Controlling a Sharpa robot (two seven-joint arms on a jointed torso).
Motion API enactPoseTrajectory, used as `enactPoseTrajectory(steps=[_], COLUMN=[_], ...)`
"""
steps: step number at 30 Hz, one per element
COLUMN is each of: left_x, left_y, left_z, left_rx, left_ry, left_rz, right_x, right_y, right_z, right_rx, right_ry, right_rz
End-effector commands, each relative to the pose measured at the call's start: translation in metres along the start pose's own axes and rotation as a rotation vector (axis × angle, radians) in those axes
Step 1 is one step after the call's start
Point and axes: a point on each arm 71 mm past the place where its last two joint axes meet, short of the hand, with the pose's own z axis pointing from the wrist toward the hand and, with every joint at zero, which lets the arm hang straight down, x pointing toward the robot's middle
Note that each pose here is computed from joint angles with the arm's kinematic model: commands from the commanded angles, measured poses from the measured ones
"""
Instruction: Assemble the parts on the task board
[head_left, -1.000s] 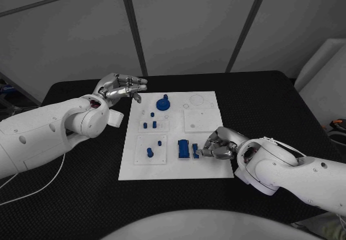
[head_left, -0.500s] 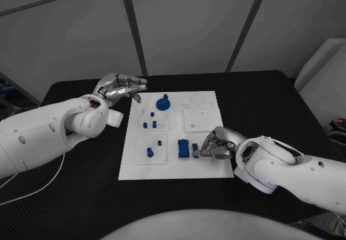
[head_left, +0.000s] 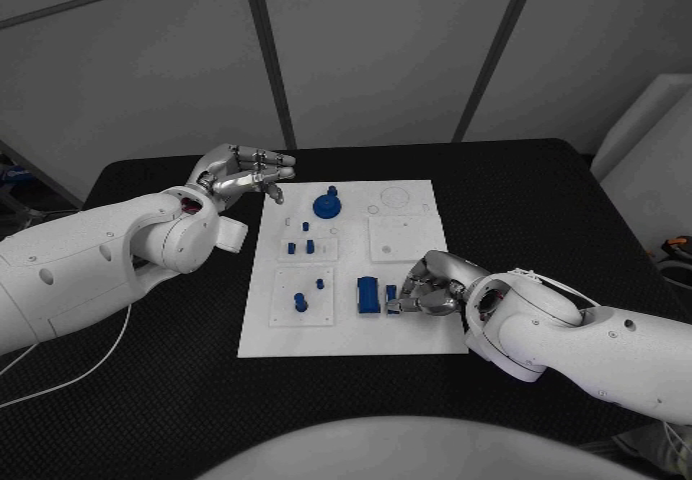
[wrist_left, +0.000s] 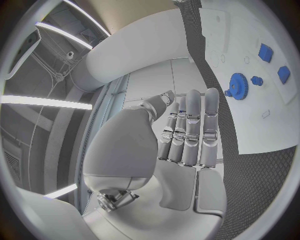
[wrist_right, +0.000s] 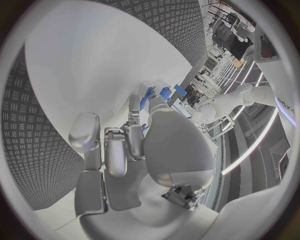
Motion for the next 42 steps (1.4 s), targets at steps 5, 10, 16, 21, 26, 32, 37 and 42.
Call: enactPoseTrajectory(steps=[5, 10, 16, 21, 26, 32, 37, 42], left_x=[0.0007, 0.0007, 0.001, 0.0023, 0.0004, -0.0021, -0.0035, -0.004], left_y=[-0.0008, -0.0006, -0.0007, -0.0007, 0.0007, 0.0058, 0.0153, 0.0259], left_z=[0.0002, 0.0001, 0.0005, 0.0018, 0.004, 0.0139, 0.0271, 0.0358], left_rx=[0.005, 0.005, 0.01, 0.022, 0.041, 0.063, 0.068, 0.066], left_ry=[0.01, 0.009, 0.0, -0.019, -0.061, -0.124, -0.178, -0.257], left_rz=[-0.005, -0.005, -0.02, -0.075, -0.143, -0.23, -0.267, -0.276], right_x=[-0.003, -0.007, -0.014, -0.031, -0.056, -0.078, -0.094, -0.096], right_y=[0.004, 0.004, -0.001, -0.014, -0.028, -0.044, -0.047, -0.045], right_z=[-0.004, -0.007, -0.01, 0.001, 0.026, 0.059, 0.086, 0.106], right_rx=[-0.039, -0.074, -0.156, -0.215, -0.235, -0.241, -0.265, -0.288], right_ry=[-0.036, -0.066, -0.069, -0.072, -0.124, -0.231, -0.332, -0.359], right_rz=[0.005, 0.049, 0.186, 0.366, 0.586, 0.751, 0.82, 0.847])
